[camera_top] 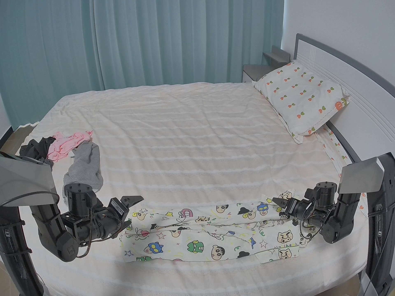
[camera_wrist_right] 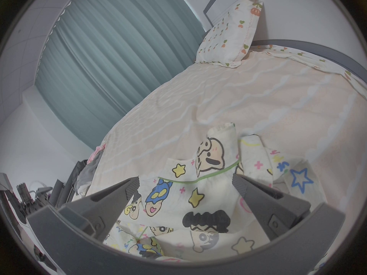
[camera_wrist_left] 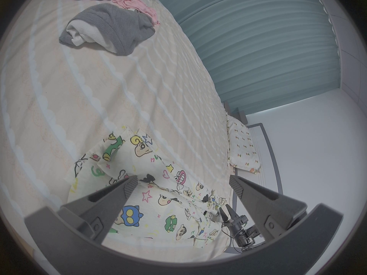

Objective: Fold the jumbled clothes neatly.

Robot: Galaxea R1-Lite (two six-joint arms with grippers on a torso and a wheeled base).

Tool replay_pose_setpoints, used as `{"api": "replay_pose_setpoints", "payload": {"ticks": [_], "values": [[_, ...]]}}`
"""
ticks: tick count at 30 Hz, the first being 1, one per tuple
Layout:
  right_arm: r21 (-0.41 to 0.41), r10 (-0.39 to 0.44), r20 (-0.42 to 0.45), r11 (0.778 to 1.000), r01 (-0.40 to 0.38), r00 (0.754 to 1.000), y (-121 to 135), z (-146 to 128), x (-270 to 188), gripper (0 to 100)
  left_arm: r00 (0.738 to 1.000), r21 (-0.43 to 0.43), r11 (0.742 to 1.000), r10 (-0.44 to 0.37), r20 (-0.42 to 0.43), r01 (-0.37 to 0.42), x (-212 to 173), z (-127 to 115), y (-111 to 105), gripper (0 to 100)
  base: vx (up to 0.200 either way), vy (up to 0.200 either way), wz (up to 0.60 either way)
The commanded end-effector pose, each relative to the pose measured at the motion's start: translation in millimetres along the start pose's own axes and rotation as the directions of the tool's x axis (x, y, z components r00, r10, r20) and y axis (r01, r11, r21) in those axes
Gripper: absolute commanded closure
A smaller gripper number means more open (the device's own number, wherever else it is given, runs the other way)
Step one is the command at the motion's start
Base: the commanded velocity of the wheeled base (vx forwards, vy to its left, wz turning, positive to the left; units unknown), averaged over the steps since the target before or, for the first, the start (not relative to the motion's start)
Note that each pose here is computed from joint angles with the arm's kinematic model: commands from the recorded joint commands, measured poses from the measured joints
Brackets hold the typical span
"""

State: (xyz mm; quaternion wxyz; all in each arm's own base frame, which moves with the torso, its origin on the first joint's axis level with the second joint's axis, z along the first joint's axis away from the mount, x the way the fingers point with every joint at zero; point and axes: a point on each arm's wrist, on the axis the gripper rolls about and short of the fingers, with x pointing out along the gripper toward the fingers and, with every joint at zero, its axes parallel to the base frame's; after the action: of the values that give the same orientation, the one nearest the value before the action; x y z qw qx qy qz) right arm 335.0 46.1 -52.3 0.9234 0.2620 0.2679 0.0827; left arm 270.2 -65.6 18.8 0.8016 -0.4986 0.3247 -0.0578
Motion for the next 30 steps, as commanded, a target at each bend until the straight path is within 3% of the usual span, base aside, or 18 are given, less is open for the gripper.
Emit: {"api": "replay_pose_setpoints", "payload": {"ticks": [1, 5, 9, 13, 19, 30], "values": [[0.036, 0.049, 0.026, 0.998, -0.05, 0.998, 18.1, 4.8, -15.4, 0, 1.0, 0.001, 1.0, 0.003, 0.005, -0.003, 0.1, -0.4, 0.2, 0, 0.0, 0.0, 0.0], [0.077, 0.174, -0.005, 0.982, -0.173, 0.985, 62.0, -11.3, -35.2, 0, 1.0, 0.038, 0.999, 0.002, 0.002, -0.002, 0.1, -1.1, -0.4, 0, 0.0, 0.0, 0.0], [0.068, 0.184, -0.064, 0.981, -0.18, 0.981, 80.6, -34.6, -39.9, 0, 1.0, 0.043, 0.999, 0.005, -0.001, -0.005, -0.6, -1.8, 0.4, 0, 0.0, 0.0, 0.0], [0.088, 0.179, -0.066, 0.981, -0.173, 0.982, 86.6, -40.3, -40.4, 0, 1.0, 0.047, 0.999, 0.002, -0.014, -0.001, -0.5, -4.4, -0.3, 0, 0.0, 0.0, 0.0], [0.086, 0.179, -0.07, 0.981, -0.173, 0.981, 88.0, -42.1, -41.1, 0, 1.0, 0.043, 0.999, 0.004, -0.023, -0.003, -2.9, -5.9, 0.1, 0, -0.2, 0.0, 0.0], [0.082, 0.175, -0.073, 0.982, -0.169, 0.982, 87.2, -43.0, -40.9, 0, 0.999, 0.046, 0.999, -0.026, -0.034, 0.028, -1.6, -4.2, -2.8, 0, 0.0, 0.0, 0.0]]}}
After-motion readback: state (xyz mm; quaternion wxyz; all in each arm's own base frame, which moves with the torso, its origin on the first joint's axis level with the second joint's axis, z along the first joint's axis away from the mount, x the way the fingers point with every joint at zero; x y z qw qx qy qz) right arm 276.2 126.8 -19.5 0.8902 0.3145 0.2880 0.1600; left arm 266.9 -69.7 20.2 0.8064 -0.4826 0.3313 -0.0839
